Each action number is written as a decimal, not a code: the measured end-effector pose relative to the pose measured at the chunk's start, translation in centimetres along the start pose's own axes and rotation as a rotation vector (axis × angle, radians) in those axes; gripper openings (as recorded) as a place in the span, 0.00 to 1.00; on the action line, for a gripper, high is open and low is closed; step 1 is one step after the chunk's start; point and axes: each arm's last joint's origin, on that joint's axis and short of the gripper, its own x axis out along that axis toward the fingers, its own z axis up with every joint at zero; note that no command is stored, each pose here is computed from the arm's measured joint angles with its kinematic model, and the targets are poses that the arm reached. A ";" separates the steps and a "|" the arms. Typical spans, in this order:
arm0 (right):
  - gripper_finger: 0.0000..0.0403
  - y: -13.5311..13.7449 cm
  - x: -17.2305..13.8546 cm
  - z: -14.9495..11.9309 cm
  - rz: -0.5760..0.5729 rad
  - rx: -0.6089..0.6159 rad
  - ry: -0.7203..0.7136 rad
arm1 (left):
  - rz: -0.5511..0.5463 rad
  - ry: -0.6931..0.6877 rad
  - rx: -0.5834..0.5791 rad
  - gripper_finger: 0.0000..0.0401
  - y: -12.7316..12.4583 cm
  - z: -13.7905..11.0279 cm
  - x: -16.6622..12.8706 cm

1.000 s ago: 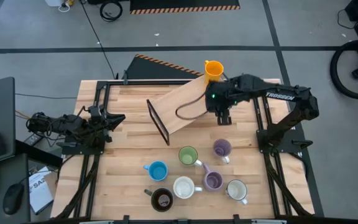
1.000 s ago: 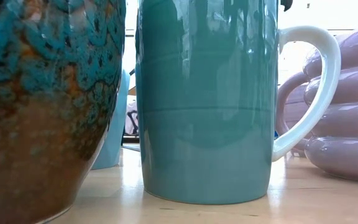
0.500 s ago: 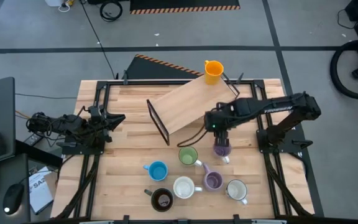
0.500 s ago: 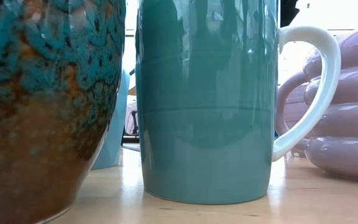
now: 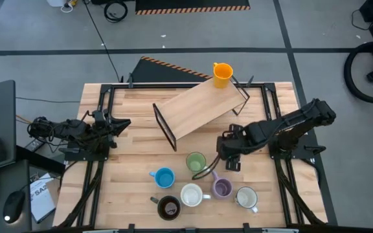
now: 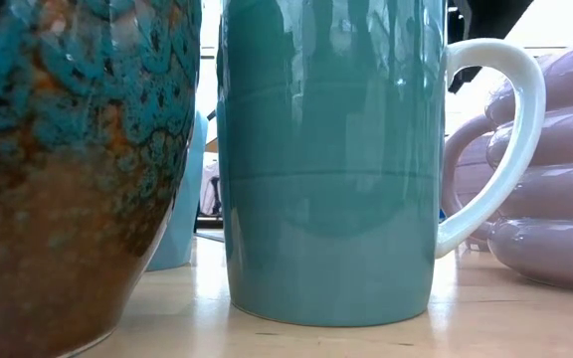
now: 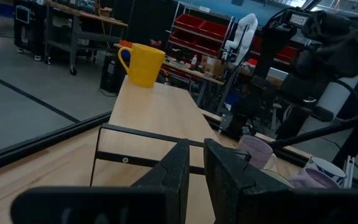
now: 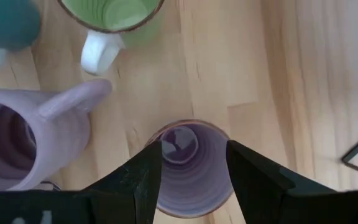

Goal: Place coffee mugs
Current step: Put the top purple mug on the shelf

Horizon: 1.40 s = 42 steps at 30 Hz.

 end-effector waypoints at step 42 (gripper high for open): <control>0.46 3.1 7.3 -5.4 0.029 0.162 0.037 | 0.012 0.035 0.018 0.14 0.1 -0.4 0.0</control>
